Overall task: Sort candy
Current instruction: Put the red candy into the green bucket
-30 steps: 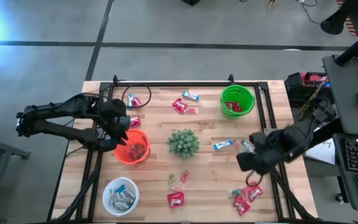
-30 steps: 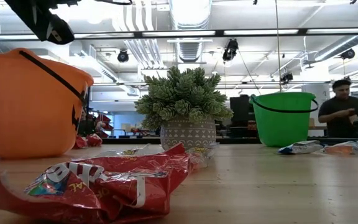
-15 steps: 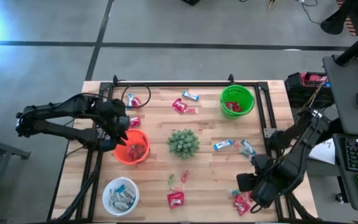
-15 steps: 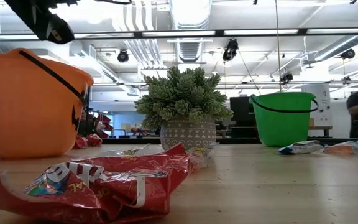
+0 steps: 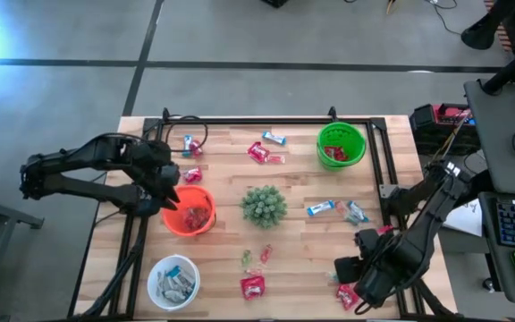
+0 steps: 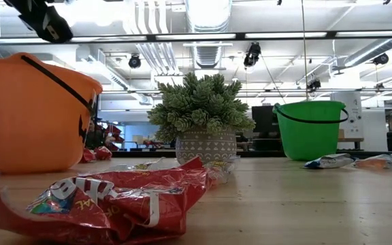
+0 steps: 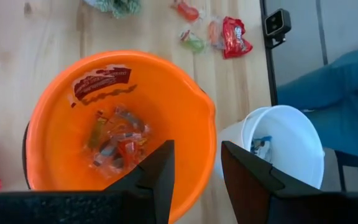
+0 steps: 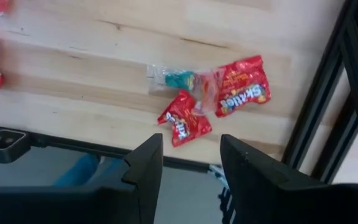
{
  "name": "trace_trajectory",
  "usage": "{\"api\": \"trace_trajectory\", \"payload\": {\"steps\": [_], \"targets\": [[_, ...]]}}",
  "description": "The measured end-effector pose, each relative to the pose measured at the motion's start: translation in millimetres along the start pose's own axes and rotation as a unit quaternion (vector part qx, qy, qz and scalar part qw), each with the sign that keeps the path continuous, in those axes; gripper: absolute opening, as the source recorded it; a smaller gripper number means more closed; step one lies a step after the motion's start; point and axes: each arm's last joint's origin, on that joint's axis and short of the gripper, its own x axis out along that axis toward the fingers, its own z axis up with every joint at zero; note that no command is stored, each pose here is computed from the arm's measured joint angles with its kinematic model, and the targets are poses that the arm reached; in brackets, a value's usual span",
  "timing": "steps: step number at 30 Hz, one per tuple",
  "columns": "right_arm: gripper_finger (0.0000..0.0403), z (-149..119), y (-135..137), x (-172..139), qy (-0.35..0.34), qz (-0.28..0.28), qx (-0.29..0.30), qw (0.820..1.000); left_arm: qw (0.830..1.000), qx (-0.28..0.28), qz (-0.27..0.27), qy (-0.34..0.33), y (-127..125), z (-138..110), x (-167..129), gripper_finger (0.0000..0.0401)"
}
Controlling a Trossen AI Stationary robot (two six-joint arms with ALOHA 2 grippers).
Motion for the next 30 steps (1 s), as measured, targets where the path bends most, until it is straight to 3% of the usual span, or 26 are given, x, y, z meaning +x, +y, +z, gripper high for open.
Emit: {"api": "trace_trajectory", "payload": {"steps": [7, 17, 23, 30], "targets": [[0.0143, -6, 8, 15, -0.016, -0.017, -0.017, 1.0, 0.999, 0.037, -0.001, -0.02, -5, -11, -11, 0.0113], [0.0222, -23, 29, 44, 0.002, -0.01, -0.003, 1.0, 0.998, 0.049, -0.029, -0.041, -10, -20, -21, 0.0113], [0.023, -45, 42, 78, 0.017, -0.015, -0.044, 0.999, 0.997, 0.052, -0.029, -0.049, -11, -23, -24, 0.0113], [0.0231, -61, 45, 119, 0.051, -0.101, -0.046, 0.992, 0.997, 0.055, -0.029, -0.055, -12, -26, -26, 0.0113]]}}
